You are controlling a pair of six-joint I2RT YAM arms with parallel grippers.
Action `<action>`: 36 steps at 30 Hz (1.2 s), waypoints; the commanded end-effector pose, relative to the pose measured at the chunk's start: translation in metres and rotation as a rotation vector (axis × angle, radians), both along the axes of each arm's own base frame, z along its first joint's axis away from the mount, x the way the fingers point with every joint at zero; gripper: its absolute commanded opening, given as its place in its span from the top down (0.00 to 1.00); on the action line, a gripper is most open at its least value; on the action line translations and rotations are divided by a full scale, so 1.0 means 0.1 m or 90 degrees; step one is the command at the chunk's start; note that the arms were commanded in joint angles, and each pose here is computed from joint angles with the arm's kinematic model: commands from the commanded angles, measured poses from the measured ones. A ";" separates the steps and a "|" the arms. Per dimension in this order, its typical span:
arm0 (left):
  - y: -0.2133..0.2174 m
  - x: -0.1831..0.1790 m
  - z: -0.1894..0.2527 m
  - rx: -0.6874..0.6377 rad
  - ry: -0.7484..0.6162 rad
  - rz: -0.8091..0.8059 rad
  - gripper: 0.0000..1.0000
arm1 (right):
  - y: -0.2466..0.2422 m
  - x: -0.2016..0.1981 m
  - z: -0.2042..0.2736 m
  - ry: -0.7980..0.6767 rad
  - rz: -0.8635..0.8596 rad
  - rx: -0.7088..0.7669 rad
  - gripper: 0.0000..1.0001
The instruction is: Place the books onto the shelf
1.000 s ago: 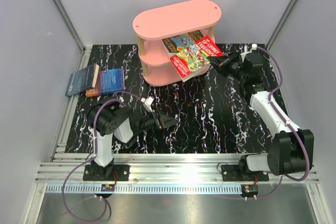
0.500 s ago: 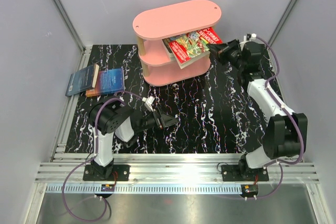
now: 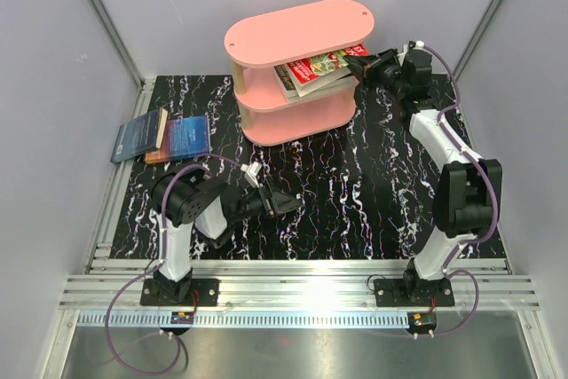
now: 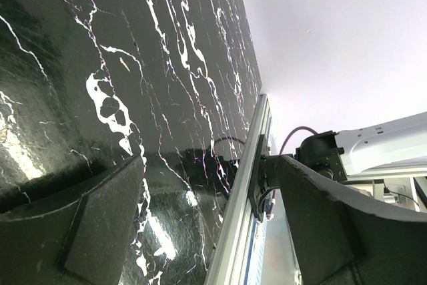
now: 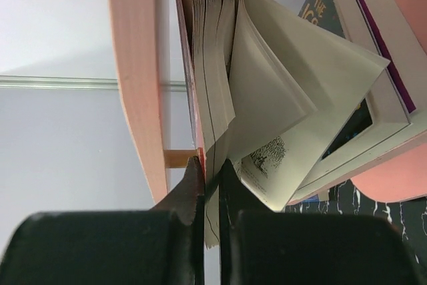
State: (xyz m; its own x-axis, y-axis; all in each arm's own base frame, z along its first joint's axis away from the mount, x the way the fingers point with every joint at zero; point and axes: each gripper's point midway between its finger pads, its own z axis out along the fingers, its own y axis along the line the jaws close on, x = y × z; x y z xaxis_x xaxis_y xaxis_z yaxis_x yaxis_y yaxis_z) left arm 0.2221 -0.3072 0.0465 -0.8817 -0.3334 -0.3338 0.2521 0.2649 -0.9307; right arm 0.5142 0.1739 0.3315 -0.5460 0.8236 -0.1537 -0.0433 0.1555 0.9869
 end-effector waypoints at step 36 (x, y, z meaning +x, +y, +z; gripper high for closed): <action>0.33 -0.36 -0.88 0.136 0.102 -0.010 0.15 | 0.37 0.15 0.02 0.029 -0.085 0.036 1.00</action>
